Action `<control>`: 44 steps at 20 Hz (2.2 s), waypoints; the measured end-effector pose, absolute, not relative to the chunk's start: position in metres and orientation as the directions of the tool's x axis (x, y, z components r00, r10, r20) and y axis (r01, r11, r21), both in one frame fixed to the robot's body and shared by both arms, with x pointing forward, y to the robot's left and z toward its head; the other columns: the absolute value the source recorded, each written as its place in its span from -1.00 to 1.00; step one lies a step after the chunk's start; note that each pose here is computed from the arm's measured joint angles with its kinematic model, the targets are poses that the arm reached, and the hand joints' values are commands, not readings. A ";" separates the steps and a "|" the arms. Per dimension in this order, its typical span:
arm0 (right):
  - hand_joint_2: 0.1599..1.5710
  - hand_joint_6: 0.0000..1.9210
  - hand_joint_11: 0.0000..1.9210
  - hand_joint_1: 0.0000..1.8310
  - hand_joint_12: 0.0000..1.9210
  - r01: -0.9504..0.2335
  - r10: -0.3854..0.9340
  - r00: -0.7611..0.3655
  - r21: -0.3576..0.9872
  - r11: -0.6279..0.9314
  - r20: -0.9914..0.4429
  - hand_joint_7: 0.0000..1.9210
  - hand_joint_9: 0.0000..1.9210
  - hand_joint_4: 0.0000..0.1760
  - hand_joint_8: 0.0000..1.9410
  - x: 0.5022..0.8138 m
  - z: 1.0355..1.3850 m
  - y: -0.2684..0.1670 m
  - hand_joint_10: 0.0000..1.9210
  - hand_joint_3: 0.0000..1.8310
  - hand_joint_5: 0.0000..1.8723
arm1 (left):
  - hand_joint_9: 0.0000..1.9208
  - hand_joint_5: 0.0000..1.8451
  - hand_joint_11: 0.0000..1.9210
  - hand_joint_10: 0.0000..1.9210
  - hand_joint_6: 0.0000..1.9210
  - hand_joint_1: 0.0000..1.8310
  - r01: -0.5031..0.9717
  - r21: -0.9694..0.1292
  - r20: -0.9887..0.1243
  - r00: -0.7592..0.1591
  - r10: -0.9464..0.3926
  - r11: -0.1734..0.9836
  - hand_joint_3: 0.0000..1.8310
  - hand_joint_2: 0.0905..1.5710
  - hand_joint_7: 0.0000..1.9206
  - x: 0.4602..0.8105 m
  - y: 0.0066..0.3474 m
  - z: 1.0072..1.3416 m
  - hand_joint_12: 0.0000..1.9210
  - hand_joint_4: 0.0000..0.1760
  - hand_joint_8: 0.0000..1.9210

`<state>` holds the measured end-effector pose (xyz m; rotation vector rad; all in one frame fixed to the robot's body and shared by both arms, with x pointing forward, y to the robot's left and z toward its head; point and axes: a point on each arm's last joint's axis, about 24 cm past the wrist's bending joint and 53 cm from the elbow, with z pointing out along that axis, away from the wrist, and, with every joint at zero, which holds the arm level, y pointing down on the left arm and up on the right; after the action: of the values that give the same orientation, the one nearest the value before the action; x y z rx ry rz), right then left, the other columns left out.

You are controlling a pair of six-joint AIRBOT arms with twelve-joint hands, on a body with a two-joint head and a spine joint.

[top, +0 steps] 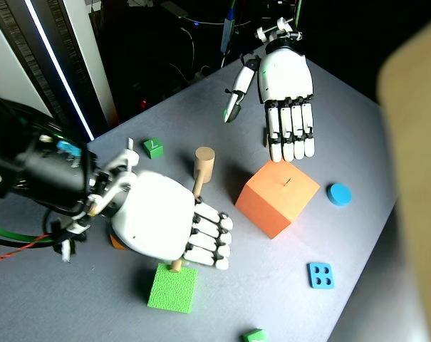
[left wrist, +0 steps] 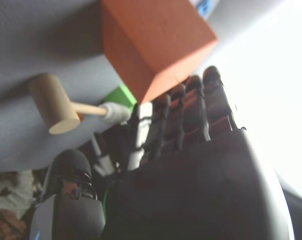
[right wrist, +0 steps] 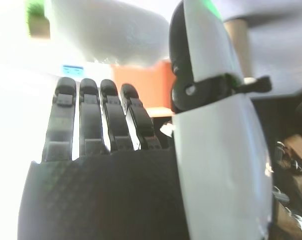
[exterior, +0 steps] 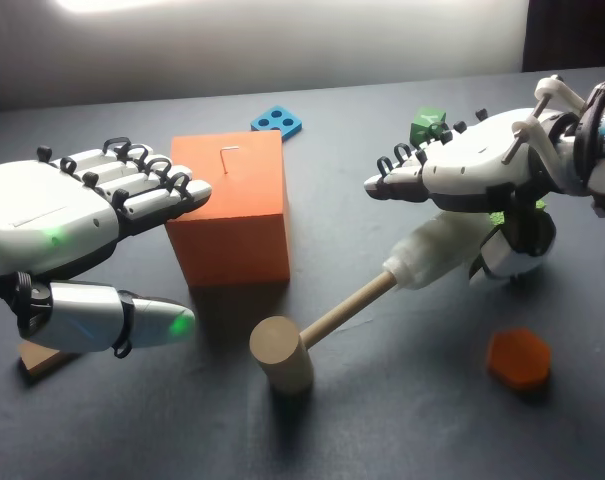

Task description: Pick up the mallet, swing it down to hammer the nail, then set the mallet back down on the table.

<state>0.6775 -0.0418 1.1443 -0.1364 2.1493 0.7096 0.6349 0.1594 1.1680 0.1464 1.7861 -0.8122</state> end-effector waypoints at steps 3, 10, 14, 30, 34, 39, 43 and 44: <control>0.15 -1.00 -1.00 0.38 -1.00 -0.340 0.129 -0.657 0.445 0.828 -0.743 -1.00 -1.00 -1.00 -1.00 0.675 1.131 -0.026 -1.00 -1.00 -1.00 | -1.00 -1.00 -1.00 -1.00 -1.00 -1.00 0.476 -0.460 -0.875 -0.387 -0.291 0.750 -0.99 0.46 -1.00 0.635 0.155 1.164 -1.00 -1.00 -1.00; 0.15 -1.00 -1.00 0.34 -1.00 -0.335 0.122 -0.673 0.448 0.829 -0.729 -1.00 -1.00 -1.00 -1.00 0.677 1.117 -0.016 -1.00 -1.00 -1.00 | -1.00 -1.00 -1.00 -1.00 -1.00 -1.00 0.469 -0.471 -0.868 -0.395 -0.299 0.747 -1.00 0.46 -1.00 0.637 0.153 1.160 -1.00 -1.00 -1.00; 0.15 -1.00 -1.00 0.34 -1.00 -0.342 0.109 -0.682 0.448 0.826 -0.723 -1.00 -1.00 -1.00 -1.00 0.674 1.109 -0.010 -1.00 -1.00 -1.00 | -1.00 -1.00 -1.00 -1.00 -1.00 -1.00 0.465 -0.481 -0.863 -0.399 -0.310 0.743 -1.00 0.45 -1.00 0.637 0.152 1.159 -1.00 -1.00 -1.00; 0.17 -1.00 -0.99 0.39 -0.96 -0.340 0.084 -0.683 0.418 0.842 -0.725 -1.00 -1.00 -1.00 -1.00 0.674 1.096 -0.016 -1.00 -1.00 -1.00 | -1.00 -1.00 -1.00 -1.00 -1.00 -1.00 0.445 -0.521 -0.841 -0.410 -0.352 0.728 -0.98 0.51 -1.00 0.636 0.151 1.150 -1.00 -1.00 -1.00; 0.23 -0.99 -1.00 0.44 -0.74 -0.340 0.084 -0.684 0.418 0.842 -0.725 -0.98 -0.98 -1.00 -1.00 0.674 1.095 -0.016 -1.00 -1.00 -0.95 | -1.00 -1.00 -1.00 -1.00 -1.00 -1.00 0.439 -0.528 -0.837 -0.413 -0.358 0.727 -0.99 0.50 -1.00 0.635 0.152 1.149 -1.00 -1.00 -1.00; 0.16 -0.99 -1.00 0.44 -0.29 -0.341 0.084 -0.683 0.418 0.842 -0.726 -0.74 -0.77 -1.00 -0.99 0.674 1.096 -0.015 -0.98 -1.00 -0.74 | -1.00 -1.00 -1.00 -1.00 -1.00 -1.00 0.435 -0.531 -0.835 -0.413 -0.363 0.727 -0.98 0.52 -1.00 0.635 0.154 1.148 -1.00 -1.00 -1.00; 0.22 -0.97 -0.80 0.35 -0.04 -0.342 0.082 -0.682 0.417 0.842 -0.726 -0.38 -0.43 -1.00 -0.99 0.674 1.096 -0.015 -0.96 -1.00 -0.39 | -1.00 -0.98 -1.00 -1.00 -0.99 -1.00 0.434 -0.532 -0.834 -0.416 -0.362 0.727 -0.98 0.52 -1.00 0.634 0.154 1.146 -1.00 -1.00 -1.00; 0.23 -0.99 -0.71 0.33 -0.02 -0.353 0.082 -0.676 0.419 0.837 -0.733 -0.26 -0.30 -1.00 -0.99 0.675 1.098 -0.013 -0.98 -1.00 -0.26 | -1.00 -0.98 -1.00 -1.00 -0.99 -1.00 0.433 -0.533 -0.834 -0.416 -0.363 0.727 -0.98 0.54 -1.00 0.634 0.154 1.146 -1.00 -1.00 -1.00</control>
<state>0.6747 -0.0135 1.0979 -0.1970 2.2139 0.6973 0.6342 0.1543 1.1460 0.0550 1.7983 -0.8766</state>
